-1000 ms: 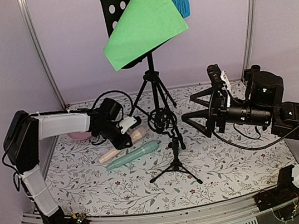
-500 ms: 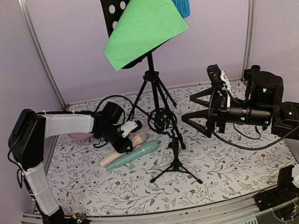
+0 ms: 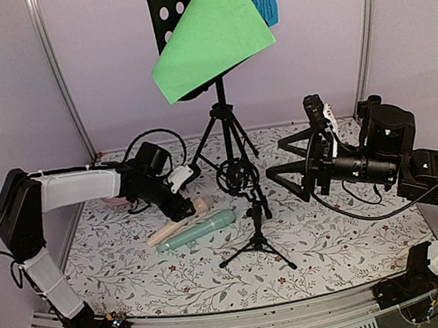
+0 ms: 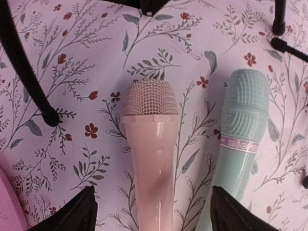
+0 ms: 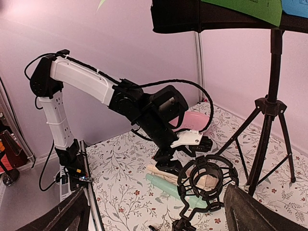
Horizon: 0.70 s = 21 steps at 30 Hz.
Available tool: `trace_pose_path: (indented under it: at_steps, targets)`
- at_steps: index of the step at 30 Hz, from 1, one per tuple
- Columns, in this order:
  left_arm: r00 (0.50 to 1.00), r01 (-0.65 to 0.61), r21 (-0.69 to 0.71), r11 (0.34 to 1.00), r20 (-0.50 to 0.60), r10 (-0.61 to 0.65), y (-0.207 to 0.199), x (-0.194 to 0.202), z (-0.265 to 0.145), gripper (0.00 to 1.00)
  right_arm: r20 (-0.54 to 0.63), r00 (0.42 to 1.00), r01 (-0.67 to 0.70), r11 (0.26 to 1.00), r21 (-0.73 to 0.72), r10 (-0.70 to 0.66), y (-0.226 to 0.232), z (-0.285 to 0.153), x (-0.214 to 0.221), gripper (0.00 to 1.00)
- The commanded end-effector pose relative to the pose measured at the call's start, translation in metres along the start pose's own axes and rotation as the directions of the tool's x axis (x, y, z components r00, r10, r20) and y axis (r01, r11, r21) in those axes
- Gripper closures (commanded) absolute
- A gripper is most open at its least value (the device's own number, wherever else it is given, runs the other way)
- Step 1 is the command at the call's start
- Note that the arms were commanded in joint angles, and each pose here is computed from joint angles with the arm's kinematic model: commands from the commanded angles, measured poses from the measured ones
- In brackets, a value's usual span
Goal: Pack up the instrument practice props
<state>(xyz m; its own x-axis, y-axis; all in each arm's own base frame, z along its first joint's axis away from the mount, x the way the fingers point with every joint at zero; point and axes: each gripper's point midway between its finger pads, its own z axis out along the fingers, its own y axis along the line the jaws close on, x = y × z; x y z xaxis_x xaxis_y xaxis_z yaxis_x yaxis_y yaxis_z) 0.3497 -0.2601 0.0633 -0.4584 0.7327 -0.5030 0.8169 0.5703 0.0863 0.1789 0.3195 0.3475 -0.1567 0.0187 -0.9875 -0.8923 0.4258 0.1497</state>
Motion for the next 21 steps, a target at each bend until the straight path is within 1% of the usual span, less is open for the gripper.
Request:
trace_pose_path:
  at_steps: [1, 2, 6, 9, 11, 13, 17, 20, 21]
  targets:
    - [0.987, 0.009, -0.048, 0.999, 0.164, -0.001, 0.01, -0.033, -0.037, 0.04, 0.017, 1.0, 0.009, 1.0, -0.014, -0.009, 0.004, 0.0, -0.003, 0.01]
    - [0.983, 0.015, -0.056, 0.998, 0.181, -0.005, 0.011, -0.037, -0.044, 0.01, 0.016, 1.0, 0.009, 1.0, -0.013, -0.008, 0.003, 0.0, -0.002, 0.01]
    - [0.955, 0.035, -0.09, 0.995, 0.295, -0.007, 0.012, -0.055, -0.083, 0.01, 0.012, 1.0, 0.008, 1.0, -0.011, -0.008, 0.003, 0.001, -0.001, 0.01]
    - [0.912, 0.045, -0.108, 0.993, 0.41, 0.003, 0.008, -0.07, -0.125, 0.01, 0.013, 1.0, 0.009, 1.0, -0.007, -0.009, 0.002, 0.001, -0.001, 0.01]
    - [0.868, 0.052, -0.11, 0.993, 0.496, 0.01, 0.003, -0.079, -0.156, 0.01, 0.016, 1.0, 0.01, 1.0, -0.006, -0.01, 0.002, 0.0, -0.002, 0.01]
    - [0.809, 0.047, -0.097, 0.994, 0.587, 0.019, -0.006, -0.086, -0.187, 0.01, 0.018, 1.0, 0.009, 1.0, -0.009, -0.009, 0.003, -0.001, -0.003, 0.01]
    - [0.646, 0.052, -0.089, 0.995, 0.763, 0.035, -0.022, -0.095, -0.254, 0.01, 0.02, 1.0, 0.01, 1.0, -0.009, -0.009, 0.003, -0.001, -0.004, 0.01]
    - [0.557, 0.032, -0.063, 0.998, 0.83, 0.035, -0.037, -0.098, -0.291, 0.01, 0.023, 1.0, 0.01, 1.0, -0.008, -0.01, 0.003, -0.001, -0.004, 0.01]
    - [0.536, 0.025, -0.051, 0.998, 0.844, 0.029, -0.041, -0.099, -0.301, 0.01, 0.021, 1.0, 0.011, 1.0, -0.008, -0.01, 0.003, -0.001, -0.004, 0.01]
